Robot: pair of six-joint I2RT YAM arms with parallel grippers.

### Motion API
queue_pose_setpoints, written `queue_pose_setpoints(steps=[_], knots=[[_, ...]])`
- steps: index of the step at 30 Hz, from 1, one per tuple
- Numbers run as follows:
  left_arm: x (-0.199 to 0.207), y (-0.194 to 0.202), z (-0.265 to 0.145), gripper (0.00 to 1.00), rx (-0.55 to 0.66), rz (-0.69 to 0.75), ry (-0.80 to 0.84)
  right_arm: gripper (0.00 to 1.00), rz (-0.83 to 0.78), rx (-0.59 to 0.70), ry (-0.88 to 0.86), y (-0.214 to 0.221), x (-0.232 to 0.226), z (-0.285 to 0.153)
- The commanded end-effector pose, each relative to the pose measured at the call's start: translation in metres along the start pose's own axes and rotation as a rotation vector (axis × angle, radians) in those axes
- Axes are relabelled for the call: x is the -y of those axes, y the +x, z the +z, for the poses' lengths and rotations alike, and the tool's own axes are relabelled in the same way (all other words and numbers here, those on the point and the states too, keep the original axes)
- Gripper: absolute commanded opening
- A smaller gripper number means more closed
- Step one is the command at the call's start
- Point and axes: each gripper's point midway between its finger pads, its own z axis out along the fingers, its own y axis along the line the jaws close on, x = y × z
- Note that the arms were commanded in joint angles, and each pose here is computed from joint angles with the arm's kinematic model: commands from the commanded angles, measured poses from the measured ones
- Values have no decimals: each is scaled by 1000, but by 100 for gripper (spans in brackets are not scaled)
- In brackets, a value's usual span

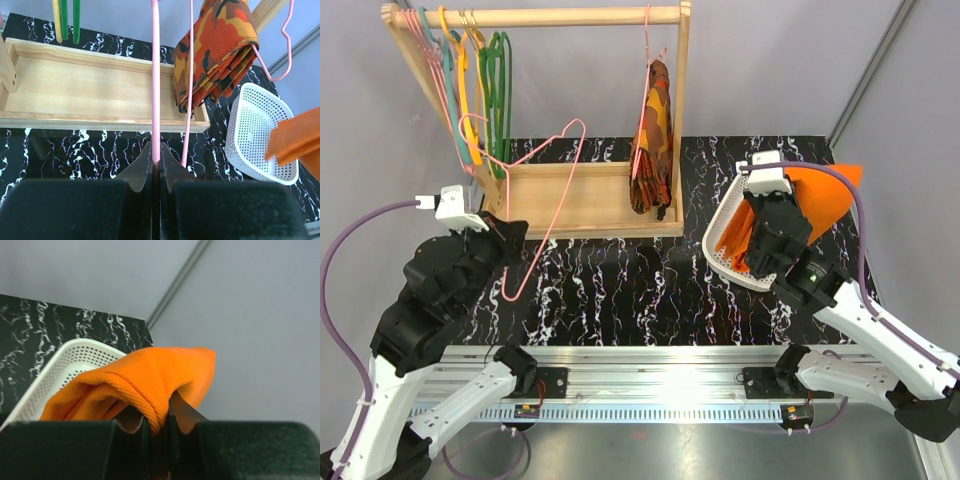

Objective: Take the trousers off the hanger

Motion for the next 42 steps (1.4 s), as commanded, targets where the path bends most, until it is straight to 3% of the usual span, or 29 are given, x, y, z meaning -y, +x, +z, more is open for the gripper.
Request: queue_pose_setpoints(steps=[1, 15, 21, 26, 31, 39, 42], knots=[[5, -8, -5, 0, 25, 2, 35, 0, 263, 7, 151, -3, 49, -10], [7, 8, 5, 0, -19, 24, 45, 0, 214, -106, 174, 60, 8, 0], [9, 11, 6, 0, -28, 21, 57, 0, 214, -180, 175, 79, -19, 31], [8, 9, 4, 0, -23, 40, 58, 0, 192, -313, 185, 116, -46, 66], [4, -3, -2, 0, 0, 63, 35, 0, 177, -348, 177, 125, -67, 94], [-8, -16, -14, 0, 33, 111, -12, 2, 129, -445, 16, 164, -111, 142], [-9, -16, -14, 0, 35, 118, -18, 2, 37, -468, -69, 173, -131, 153]])
